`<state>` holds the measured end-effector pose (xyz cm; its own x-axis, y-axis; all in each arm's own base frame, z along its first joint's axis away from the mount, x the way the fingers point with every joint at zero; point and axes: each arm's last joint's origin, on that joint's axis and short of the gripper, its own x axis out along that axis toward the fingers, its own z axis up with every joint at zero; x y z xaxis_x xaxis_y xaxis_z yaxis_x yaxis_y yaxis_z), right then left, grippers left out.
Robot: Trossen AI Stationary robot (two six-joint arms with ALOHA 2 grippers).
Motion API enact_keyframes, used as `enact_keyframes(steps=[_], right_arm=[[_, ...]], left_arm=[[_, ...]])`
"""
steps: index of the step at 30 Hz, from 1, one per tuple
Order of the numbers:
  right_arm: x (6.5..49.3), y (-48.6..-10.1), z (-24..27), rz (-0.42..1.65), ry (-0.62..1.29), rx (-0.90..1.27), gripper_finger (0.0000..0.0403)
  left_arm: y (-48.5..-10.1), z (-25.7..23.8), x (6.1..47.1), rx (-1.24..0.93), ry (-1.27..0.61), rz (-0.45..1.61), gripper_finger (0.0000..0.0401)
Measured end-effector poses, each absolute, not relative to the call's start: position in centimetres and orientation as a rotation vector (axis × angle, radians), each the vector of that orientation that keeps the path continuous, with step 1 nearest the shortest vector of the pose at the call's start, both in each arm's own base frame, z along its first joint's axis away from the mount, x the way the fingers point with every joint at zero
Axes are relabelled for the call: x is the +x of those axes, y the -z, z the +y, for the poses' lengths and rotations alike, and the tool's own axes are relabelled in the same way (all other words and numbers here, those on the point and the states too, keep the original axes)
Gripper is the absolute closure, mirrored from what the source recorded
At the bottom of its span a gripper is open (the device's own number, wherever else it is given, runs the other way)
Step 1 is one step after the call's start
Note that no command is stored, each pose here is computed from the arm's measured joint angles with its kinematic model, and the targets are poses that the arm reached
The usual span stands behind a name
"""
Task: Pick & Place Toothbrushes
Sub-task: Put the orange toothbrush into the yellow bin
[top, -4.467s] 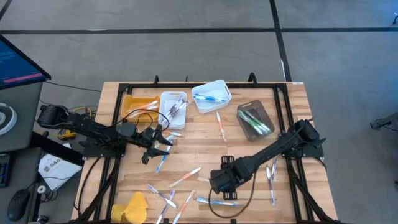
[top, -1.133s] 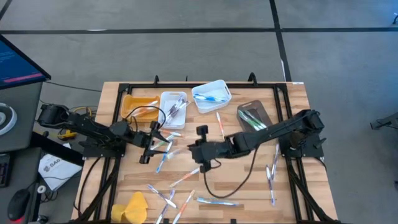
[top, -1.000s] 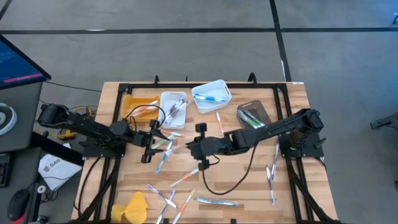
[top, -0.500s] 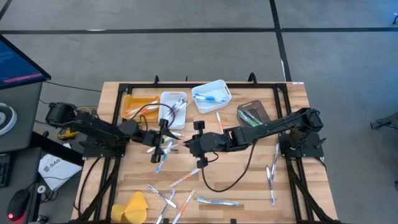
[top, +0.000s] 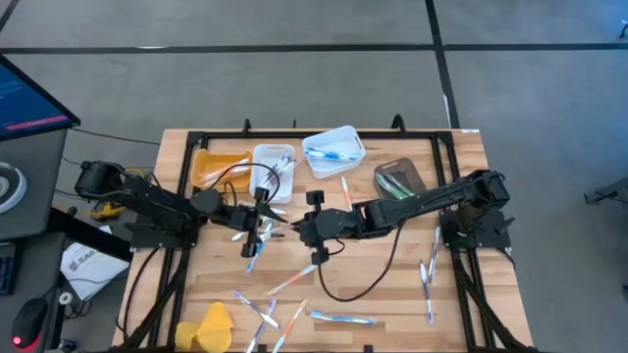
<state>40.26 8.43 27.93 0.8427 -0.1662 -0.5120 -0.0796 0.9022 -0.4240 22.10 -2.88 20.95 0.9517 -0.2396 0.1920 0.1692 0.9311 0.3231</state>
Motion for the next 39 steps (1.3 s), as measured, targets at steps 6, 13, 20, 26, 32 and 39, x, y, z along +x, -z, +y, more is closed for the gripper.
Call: enact_keyframes(steps=[6, 13, 20, 26, 32, 39], right_arm=[[40.3, -27.9, 8.2, 0.572, 0.039, -0.439, 0.0377], [40.4, -27.8, 7.8, 0.578, 0.024, -0.402, 0.0373], [40.2, -27.7, 8.2, 0.589, 0.021, -0.381, 0.0326], [39.7, -27.7, 8.3, 0.656, 0.084, -0.366, 0.0247], [37.4, -29.6, 9.5, 0.686, 0.277, -0.436, 0.0194], [31.6, -32.8, 13.0, 0.679, 0.346, -0.411, 0.0173]], left_arm=[[-21.0, -2.9, 22.1, 0.304, 0.212, -0.232, 0.0333], [-21.0, -2.9, 22.1, 0.283, 0.21, -0.23, 0.0382], [-20.9, -2.9, 22.1, 0.279, 0.216, -0.224, 0.0384], [-20.5, -2.9, 22.2, 0.279, 0.223, -0.183, 0.0384], [-20.4, -2.9, 22.2, 0.279, 0.225, -0.166, 0.0384], [-20.1, -2.7, 22.6, 0.271, 0.174, -0.051, 0.0384]])
